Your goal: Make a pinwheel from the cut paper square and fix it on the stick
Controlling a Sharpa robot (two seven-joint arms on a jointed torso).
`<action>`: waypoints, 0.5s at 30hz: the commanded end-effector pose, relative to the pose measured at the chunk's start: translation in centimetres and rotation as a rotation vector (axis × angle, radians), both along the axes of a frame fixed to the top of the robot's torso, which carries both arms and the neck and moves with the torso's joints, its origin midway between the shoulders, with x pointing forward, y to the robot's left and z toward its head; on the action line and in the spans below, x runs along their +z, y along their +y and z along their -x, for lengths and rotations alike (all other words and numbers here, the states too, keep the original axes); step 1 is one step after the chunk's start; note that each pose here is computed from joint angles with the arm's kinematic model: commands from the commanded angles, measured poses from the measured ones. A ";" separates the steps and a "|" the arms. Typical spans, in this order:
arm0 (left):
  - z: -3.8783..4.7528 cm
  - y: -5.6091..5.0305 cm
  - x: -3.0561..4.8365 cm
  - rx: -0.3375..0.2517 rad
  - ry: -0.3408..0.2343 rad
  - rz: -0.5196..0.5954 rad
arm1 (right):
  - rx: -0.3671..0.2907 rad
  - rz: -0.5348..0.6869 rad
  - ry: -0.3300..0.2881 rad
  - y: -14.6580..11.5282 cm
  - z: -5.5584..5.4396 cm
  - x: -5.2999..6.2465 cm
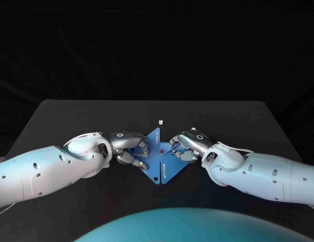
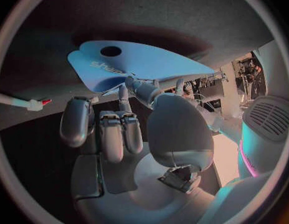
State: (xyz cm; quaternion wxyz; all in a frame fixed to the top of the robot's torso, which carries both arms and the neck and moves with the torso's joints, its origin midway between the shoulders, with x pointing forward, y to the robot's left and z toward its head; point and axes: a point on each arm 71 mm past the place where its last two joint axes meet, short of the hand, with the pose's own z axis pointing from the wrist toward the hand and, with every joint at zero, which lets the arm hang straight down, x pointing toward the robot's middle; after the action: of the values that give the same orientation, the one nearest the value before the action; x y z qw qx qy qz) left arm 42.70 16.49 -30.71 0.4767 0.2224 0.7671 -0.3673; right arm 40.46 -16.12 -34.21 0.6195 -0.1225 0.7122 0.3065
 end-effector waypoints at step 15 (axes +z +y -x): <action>0.07 -2.1 1.80 -0.066 0.029 0.091 | 0.014 0.012 0.022 0.2 0.1 -0.2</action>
State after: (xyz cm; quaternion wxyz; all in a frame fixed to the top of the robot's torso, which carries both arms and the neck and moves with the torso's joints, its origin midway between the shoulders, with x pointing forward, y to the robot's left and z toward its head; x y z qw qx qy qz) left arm 42.89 14.81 -28.74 0.4857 0.2155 0.7400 -0.4125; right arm 40.45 -15.97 -34.26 0.6164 -0.1230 0.7143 0.3076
